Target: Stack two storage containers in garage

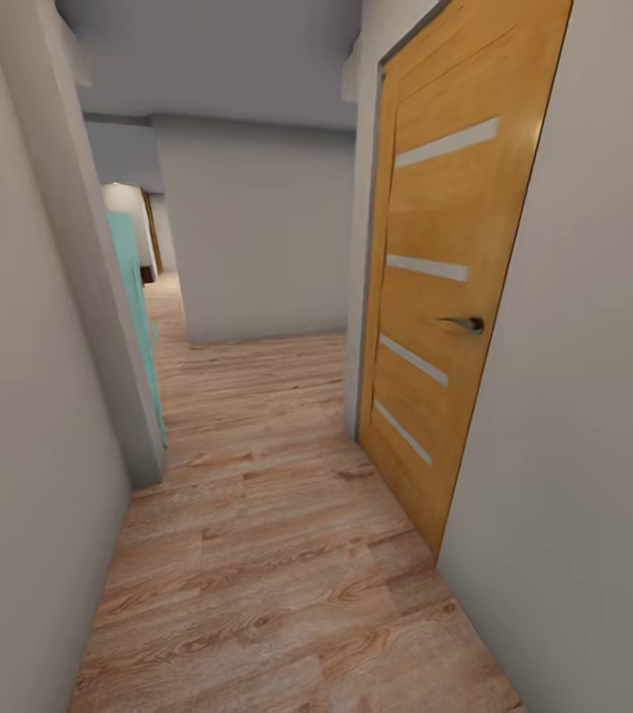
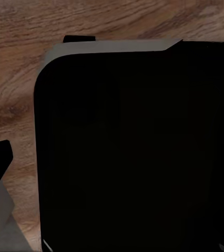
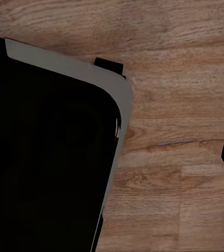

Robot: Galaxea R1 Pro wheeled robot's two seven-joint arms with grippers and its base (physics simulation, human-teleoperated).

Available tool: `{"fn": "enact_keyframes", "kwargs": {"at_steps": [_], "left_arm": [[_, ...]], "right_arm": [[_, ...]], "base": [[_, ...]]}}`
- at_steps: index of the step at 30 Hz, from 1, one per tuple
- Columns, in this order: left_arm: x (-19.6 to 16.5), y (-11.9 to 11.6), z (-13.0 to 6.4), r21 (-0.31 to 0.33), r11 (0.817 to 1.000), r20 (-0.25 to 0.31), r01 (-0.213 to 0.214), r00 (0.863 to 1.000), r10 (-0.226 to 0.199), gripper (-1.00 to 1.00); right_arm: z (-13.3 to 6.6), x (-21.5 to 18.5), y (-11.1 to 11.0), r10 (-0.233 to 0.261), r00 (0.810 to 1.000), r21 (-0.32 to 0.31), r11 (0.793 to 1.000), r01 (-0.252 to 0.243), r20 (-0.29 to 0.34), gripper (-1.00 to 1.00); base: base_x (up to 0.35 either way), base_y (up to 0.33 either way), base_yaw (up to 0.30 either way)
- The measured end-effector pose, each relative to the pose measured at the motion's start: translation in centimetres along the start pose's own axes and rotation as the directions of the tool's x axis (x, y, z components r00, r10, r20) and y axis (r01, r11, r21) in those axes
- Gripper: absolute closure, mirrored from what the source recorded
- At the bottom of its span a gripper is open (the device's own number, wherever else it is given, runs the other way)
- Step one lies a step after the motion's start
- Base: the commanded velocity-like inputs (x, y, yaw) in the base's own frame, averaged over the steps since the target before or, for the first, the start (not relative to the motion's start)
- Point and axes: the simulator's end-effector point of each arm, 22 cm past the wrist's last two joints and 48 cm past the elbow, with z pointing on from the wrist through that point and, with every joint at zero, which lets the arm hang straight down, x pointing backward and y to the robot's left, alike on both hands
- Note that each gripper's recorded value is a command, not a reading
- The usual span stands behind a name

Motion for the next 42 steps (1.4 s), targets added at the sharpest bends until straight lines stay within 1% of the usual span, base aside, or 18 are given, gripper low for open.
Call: {"fn": "enact_keyframes", "kwargs": {"at_steps": [15, 42], "left_arm": [[0.24, 0.01, 0.00, 0.000, 1.000, -0.006, 0.000, 1.000, 0.000, -1.00], [0.29, 0.01, 0.00, 0.000, 1.000, -0.007, 0.001, 1.000, -0.001, -1.00]], "right_arm": [[0.00, 0.29, -0.02, 0.000, 1.000, -0.001, 1.000, 0.000, -0.007, -1.00], [0.01, 0.33, 0.03, 0.011, 1.000, 0.000, 1.000, -0.011, -0.009, -1.00]], "base": [[0.317, 0.000, 0.261], [0.317, 0.000, 0.016]]}}
